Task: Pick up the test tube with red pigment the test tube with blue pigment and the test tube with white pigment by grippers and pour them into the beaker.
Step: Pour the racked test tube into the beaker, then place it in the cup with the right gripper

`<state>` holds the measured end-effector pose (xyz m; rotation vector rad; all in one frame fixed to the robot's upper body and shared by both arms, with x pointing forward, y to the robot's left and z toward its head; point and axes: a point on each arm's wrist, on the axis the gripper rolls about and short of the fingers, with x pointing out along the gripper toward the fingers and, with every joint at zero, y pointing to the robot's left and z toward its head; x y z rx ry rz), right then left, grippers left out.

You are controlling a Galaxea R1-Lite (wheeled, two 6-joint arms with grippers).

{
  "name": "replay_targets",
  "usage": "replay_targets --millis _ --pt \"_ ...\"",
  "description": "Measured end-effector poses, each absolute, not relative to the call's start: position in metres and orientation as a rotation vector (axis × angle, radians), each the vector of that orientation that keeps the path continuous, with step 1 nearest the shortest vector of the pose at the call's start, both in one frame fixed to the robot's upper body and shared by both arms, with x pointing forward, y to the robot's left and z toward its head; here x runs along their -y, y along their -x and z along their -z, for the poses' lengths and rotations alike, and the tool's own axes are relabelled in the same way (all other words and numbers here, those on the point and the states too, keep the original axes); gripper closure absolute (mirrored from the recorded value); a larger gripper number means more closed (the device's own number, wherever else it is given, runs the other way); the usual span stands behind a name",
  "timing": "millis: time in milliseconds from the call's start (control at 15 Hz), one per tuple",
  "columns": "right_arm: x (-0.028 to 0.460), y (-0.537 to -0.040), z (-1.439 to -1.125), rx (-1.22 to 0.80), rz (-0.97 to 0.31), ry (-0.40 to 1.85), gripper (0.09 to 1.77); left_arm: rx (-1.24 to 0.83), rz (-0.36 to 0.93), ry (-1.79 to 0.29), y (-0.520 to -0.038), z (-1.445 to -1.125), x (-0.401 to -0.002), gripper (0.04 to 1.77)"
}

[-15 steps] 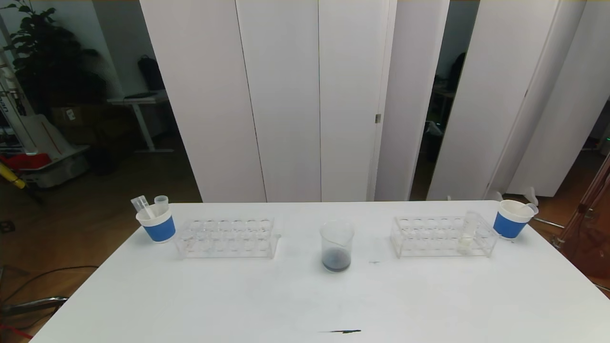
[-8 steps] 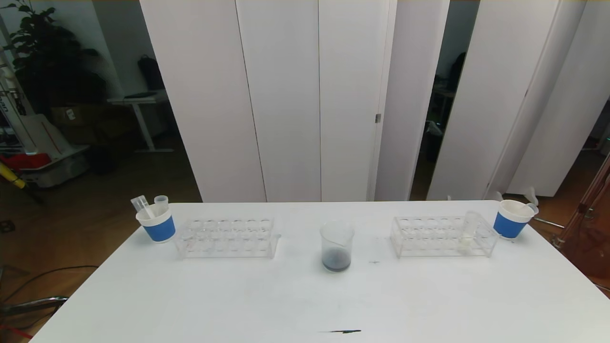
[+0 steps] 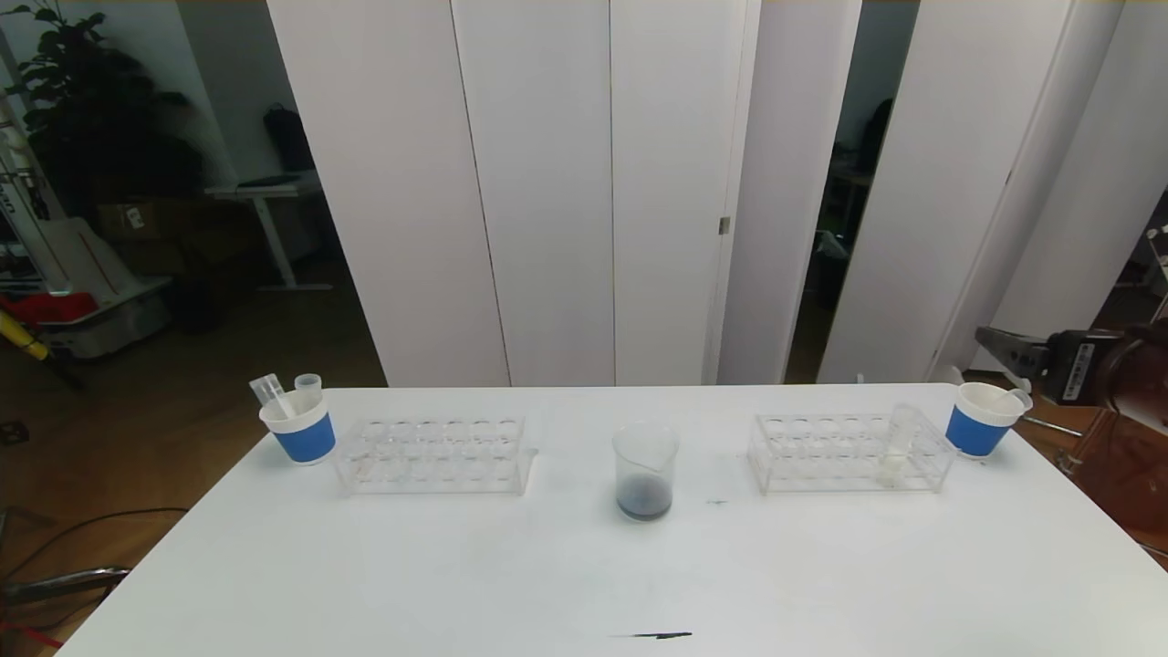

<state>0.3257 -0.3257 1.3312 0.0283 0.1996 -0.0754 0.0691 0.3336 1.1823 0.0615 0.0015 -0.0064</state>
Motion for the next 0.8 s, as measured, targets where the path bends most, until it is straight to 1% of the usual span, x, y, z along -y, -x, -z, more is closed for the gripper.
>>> replay_targets --millis 133,267,467,667,800 --pt "0.326 -0.336 -1.297 -0.218 0.07 -0.029 0.11 -0.002 0.006 -0.061 -0.069 -1.182 -0.334 0.06" --pt "0.329 -0.334 -1.267 -0.225 0.079 -0.031 0.11 -0.002 0.006 -0.061 -0.069 -1.182 -0.334 0.06" --pt "0.333 -0.328 -1.231 -0.212 0.096 -0.037 0.11 -0.002 0.006 -0.061 -0.069 -1.182 -0.334 0.06" --pt "0.337 -0.331 -1.204 -0.269 0.11 -0.039 0.11 -0.002 0.006 -0.061 -0.069 -1.182 -0.334 0.06" --pt "0.338 -0.342 -1.197 -0.288 0.116 -0.038 0.11 -0.002 0.006 -0.061 -0.069 -1.182 -0.334 0.06"
